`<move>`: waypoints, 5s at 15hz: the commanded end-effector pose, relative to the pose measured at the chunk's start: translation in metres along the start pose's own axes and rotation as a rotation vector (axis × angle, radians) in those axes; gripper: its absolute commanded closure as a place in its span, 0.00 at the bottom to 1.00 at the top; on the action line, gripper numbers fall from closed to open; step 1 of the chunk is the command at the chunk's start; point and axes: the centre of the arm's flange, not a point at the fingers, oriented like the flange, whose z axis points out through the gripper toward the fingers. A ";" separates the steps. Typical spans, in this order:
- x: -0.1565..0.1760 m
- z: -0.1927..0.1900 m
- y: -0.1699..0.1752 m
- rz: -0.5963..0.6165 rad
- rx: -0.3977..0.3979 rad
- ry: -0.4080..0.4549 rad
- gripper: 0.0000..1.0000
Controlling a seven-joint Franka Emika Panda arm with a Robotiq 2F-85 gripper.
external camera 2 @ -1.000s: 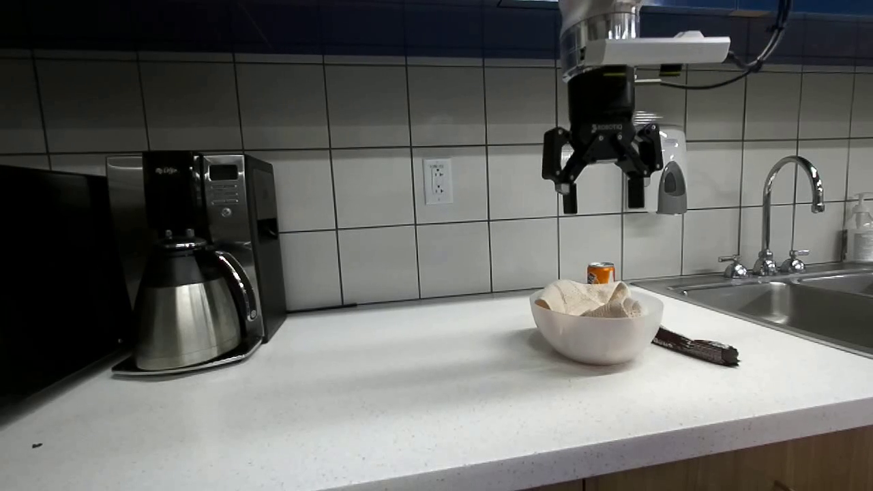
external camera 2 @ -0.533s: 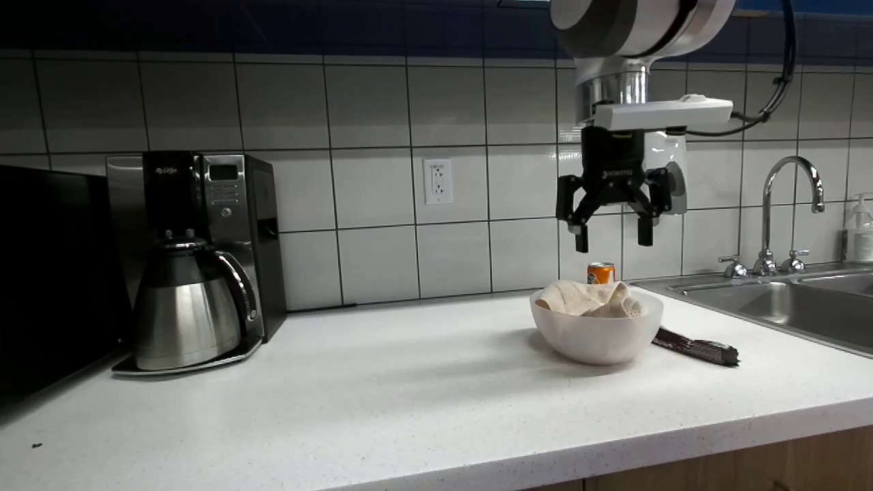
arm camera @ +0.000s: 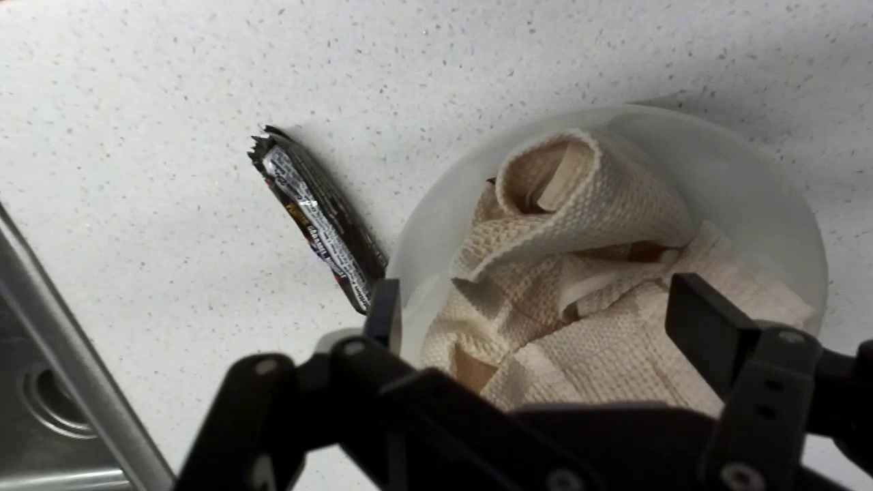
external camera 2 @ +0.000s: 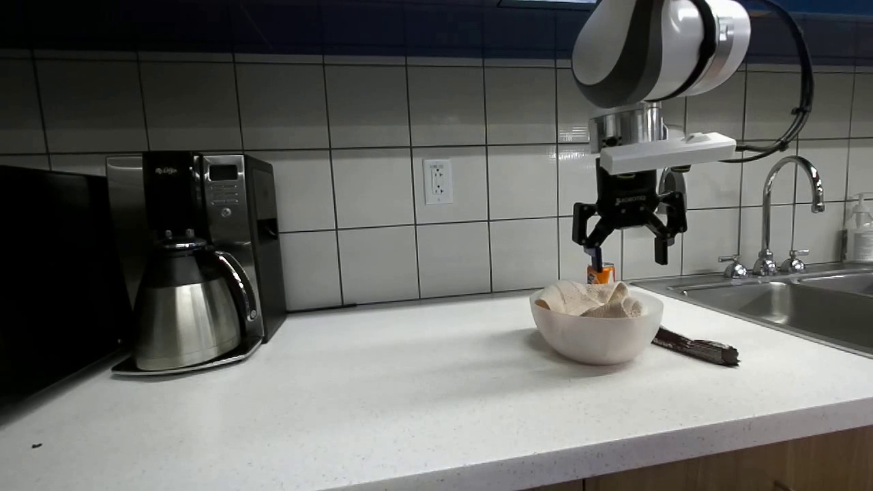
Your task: Take the towel out of the bowl
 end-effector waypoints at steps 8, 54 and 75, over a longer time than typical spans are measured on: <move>0.009 0.048 0.008 0.159 -0.059 0.039 0.00; 0.001 0.094 -0.021 0.220 0.051 0.094 0.75; 0.003 -0.109 -0.030 0.109 0.029 0.349 0.98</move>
